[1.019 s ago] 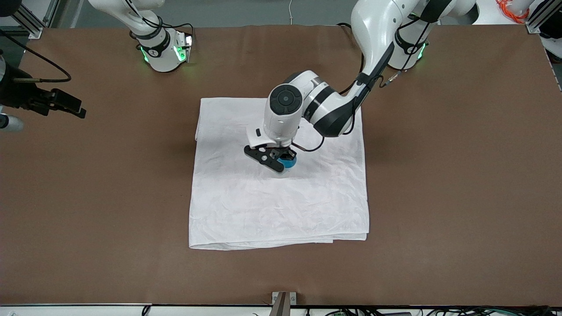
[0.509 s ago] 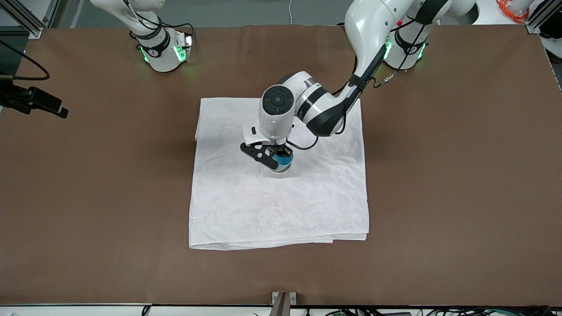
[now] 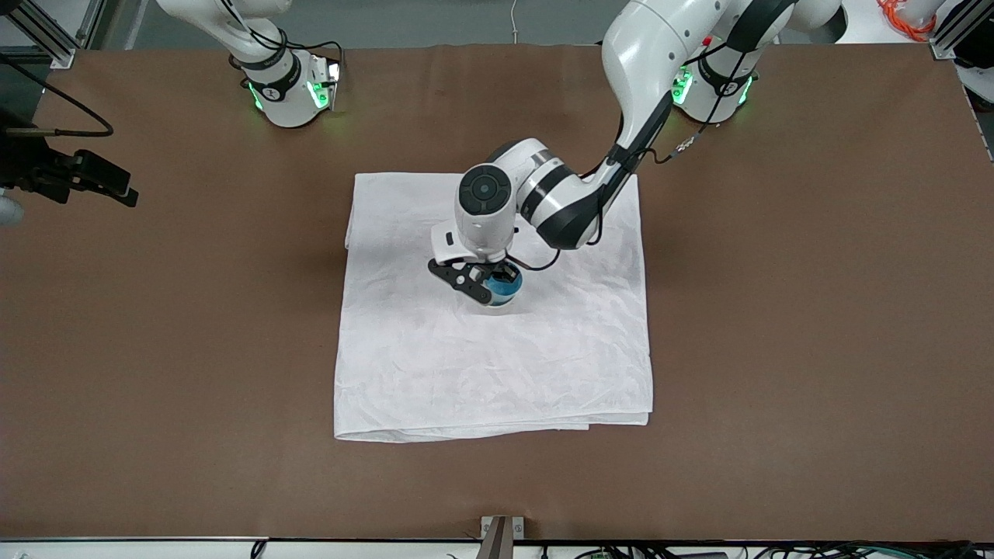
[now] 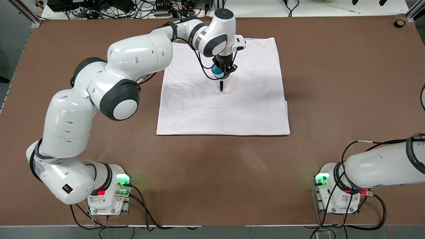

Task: Place blue cup into white mug on cloth

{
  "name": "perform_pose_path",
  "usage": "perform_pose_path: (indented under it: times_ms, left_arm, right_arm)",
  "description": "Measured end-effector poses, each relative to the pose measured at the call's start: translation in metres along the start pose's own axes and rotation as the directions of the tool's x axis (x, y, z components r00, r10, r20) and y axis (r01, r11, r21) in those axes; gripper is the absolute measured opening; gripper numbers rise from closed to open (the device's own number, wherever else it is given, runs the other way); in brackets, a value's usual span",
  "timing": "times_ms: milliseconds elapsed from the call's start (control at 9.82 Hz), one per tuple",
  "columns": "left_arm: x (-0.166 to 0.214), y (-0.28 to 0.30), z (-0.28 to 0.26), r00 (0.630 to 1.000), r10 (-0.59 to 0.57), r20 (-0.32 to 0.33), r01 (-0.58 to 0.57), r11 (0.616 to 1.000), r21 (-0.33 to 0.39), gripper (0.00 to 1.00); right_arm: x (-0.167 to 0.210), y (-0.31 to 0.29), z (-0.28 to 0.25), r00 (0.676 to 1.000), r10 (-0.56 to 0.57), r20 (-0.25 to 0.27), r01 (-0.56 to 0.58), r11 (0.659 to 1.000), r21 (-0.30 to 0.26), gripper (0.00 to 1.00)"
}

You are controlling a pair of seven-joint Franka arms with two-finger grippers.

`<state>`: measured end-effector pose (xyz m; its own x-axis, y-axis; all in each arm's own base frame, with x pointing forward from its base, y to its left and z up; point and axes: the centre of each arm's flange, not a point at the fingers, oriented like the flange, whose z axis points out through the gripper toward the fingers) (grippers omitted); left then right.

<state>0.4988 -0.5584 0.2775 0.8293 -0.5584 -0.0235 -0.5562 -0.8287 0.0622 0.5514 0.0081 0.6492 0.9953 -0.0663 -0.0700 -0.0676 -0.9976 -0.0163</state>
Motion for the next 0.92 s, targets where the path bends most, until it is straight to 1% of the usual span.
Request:
perform_pose_path:
  times_ms: [102,204,306,407,509,611,713,815,917]
  left_arm:
    - [-0.001,0.004,0.002,1.0,0.005,0.003,-0.005,1.0,0.001,0.3]
    - [-0.001,0.004,0.001,1.0,0.005,0.004,-0.005,1.0,0.003,0.37]
    - [-0.001,0.0,-0.003,1.0,0.001,0.011,-0.001,1.0,0.008,0.41]
    - [0.0,-0.008,-0.016,1.0,-0.009,0.017,0.009,1.0,0.018,0.43]
    - [0.002,-0.024,-0.042,0.999,-0.03,0.017,0.029,0.999,0.032,0.43]
    - [0.002,-0.049,-0.078,0.998,-0.064,0.01,0.063,0.997,0.042,0.45]
    - [0.0,-0.088,-0.119,0.993,-0.115,-0.007,0.115,0.992,0.047,0.48]
    - [-0.004,-0.135,-0.157,0.983,-0.18,-0.028,0.181,0.982,0.047,0.49]
    - [-0.011,-0.191,-0.188,0.965,-0.256,-0.049,0.259,0.965,0.047,0.5]
  right_arm:
    - [0.0,0.005,0.001,1.0,-0.009,0.003,0.009,1.0,0.0,1.0]
    - [-0.002,0.008,0.002,1.0,-0.015,0.005,0.015,1.0,0.001,1.0]
    - [-0.004,0.008,0.003,1.0,-0.017,0.006,0.017,1.0,0.001,1.0]
    - [-0.005,0.008,0.002,1.0,-0.017,0.004,0.017,1.0,0.001,1.0]
    - [-0.006,0.01,0.001,1.0,-0.015,0.0,0.015,1.0,0.002,1.0]
    - [-0.006,0.011,0.001,1.0,-0.013,-0.002,0.013,1.0,0.002,1.0]
    - [-0.006,0.011,0.001,1.0,-0.012,-0.003,0.012,1.0,0.002,1.0]
    - [-0.006,0.012,0.001,1.0,-0.012,-0.003,0.012,1.0,0.002,1.0]
    - [-0.006,0.012,0.0,1.0,-0.012,-0.004,0.012,1.0,0.002,1.0]
